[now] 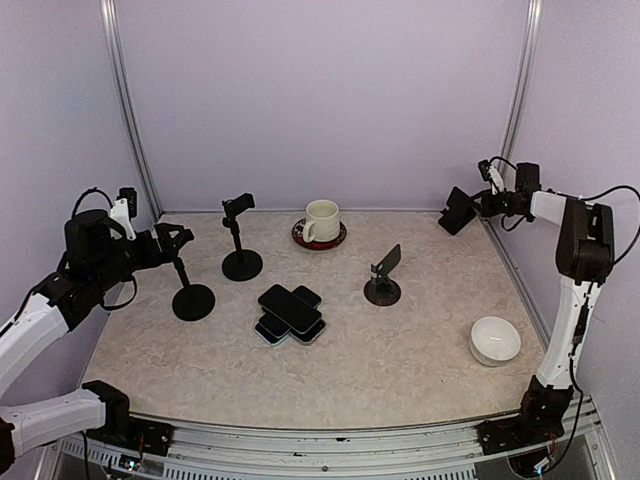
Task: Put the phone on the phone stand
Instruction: Place the phone stand at the corner of the board.
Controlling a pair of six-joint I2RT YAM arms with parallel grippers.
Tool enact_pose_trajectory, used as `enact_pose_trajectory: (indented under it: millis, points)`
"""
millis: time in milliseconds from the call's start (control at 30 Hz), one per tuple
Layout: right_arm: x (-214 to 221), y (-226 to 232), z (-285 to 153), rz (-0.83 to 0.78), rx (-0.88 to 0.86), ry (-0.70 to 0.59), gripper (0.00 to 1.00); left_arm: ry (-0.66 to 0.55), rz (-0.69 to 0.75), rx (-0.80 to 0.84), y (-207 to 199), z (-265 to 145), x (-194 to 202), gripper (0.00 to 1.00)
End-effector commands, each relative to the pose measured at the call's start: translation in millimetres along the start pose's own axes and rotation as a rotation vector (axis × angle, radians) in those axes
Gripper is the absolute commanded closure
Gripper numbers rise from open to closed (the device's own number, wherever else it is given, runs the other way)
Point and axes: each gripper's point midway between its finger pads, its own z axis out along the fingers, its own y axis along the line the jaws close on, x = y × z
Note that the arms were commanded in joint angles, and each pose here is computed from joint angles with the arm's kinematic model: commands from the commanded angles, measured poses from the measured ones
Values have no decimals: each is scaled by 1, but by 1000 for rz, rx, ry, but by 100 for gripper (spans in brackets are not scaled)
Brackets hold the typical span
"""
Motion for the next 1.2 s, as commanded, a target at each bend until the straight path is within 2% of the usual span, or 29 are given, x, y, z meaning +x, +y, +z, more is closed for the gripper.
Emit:
enact_pose_trajectory:
  millis: [0,267,1033,1167]
  points:
    - [-9,-13,-4,-1,-77,-54,100,-23,2,9,1,1,-4,1]
    - [0,-24,5,-13,-86,-24,100,-31,12,5,3,5,-4,1]
    - [40,-51,24,138,-73,43,100,-43,13,6,4,4,-4,1]
    - [43,-56,26,146,-54,57,94,-42,12,5,4,5,-4,1]
